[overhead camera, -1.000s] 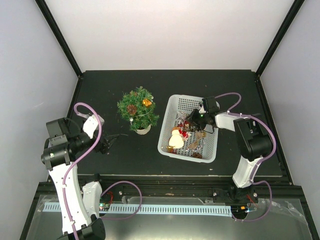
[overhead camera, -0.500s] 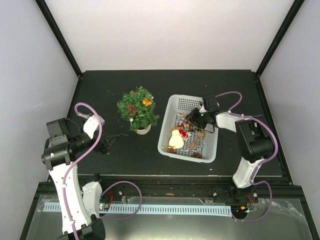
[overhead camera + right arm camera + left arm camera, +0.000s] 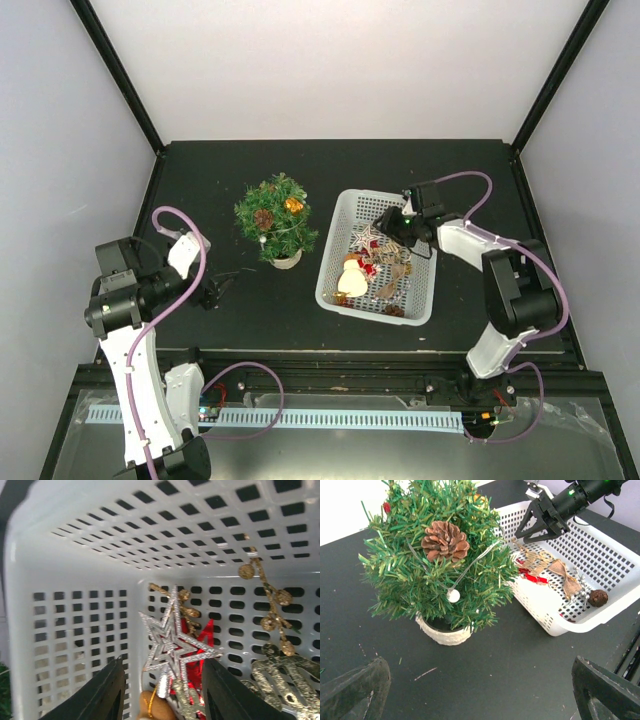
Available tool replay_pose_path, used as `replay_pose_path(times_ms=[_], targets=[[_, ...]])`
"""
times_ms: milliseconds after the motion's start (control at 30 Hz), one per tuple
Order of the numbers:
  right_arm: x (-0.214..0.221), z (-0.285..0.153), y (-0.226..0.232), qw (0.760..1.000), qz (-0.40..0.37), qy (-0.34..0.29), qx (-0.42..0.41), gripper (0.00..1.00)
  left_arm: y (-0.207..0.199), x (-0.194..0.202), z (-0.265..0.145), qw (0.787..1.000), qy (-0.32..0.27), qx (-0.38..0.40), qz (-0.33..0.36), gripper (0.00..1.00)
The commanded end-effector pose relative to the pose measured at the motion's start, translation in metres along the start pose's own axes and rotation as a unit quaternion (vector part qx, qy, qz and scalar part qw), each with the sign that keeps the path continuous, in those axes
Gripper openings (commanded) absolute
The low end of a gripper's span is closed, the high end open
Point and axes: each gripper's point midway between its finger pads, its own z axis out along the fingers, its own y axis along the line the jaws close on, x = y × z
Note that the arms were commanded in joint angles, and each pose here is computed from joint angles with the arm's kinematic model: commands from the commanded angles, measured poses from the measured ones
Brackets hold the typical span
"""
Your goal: Decorate the small christmas tree
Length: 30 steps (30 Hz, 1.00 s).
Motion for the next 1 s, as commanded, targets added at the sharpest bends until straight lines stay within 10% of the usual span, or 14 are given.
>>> replay_pose_path(times_ms=[0, 567, 967], targets=[[0.003, 0.01, -0.022, 0.999, 0.003, 0.013, 0.04, 0.43, 0.0, 0.002, 0.001, 1.0, 0.001, 0.002, 0.014, 0.99], [0.007, 0.038, -0.024, 0.999, 0.028, 0.027, 0.007, 0.37, 0.001, 0.005, 0.002, 1.0, 0.004, 0.001, 0.012, 0.99], [0.008, 0.044, -0.02, 0.999, 0.035, 0.03, -0.019, 0.07, 0.002, 0.006, 0.003, 1.0, 0.005, 0.0, 0.013, 0.99]])
